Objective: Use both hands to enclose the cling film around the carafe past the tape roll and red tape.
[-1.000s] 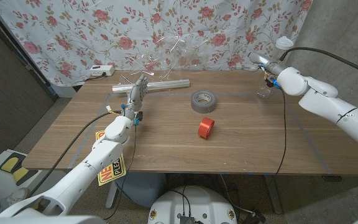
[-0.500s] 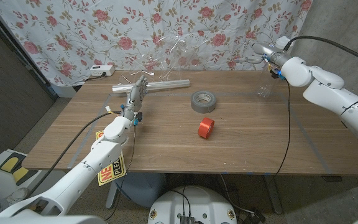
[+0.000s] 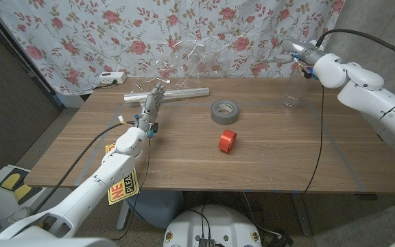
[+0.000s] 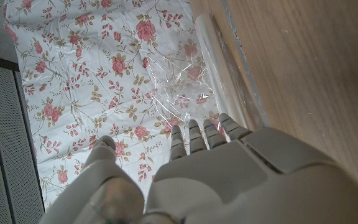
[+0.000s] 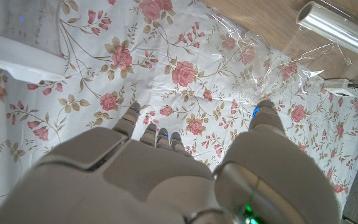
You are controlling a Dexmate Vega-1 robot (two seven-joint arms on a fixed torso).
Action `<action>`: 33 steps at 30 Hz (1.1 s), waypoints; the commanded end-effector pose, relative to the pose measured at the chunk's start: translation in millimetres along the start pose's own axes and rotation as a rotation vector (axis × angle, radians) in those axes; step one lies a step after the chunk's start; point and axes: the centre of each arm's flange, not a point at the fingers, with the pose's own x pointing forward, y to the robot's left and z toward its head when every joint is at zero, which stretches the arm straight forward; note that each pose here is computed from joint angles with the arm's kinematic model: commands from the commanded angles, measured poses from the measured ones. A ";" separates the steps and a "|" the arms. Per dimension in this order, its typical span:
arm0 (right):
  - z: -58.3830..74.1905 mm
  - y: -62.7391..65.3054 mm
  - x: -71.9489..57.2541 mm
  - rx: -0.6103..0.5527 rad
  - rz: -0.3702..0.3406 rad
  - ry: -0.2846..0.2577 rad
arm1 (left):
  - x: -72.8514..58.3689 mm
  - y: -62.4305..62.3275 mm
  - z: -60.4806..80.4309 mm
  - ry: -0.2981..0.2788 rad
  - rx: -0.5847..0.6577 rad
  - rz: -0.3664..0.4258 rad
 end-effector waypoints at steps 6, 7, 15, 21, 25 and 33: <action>-9.9 -21.7 2.1 -0.030 -0.018 0.028 | 1.4 3.8 0.0 0.002 0.006 0.001; -9.9 -22.9 2.2 -0.029 -0.022 0.031 | 0.6 4.7 -0.3 0.006 0.007 0.007; -16.1 -30.3 4.3 -0.019 -0.038 0.043 | -0.5 6.4 1.1 -0.004 0.002 0.011; -25.1 -30.5 4.3 0.004 -0.037 0.052 | -2.0 7.8 2.7 -0.002 0.009 0.012; -29.8 -30.2 3.4 -0.001 -0.042 0.056 | -2.1 7.1 2.8 -0.008 0.004 0.017; -34.8 -36.3 3.0 -0.019 -0.060 0.076 | -2.5 6.8 1.8 -0.002 -0.002 0.015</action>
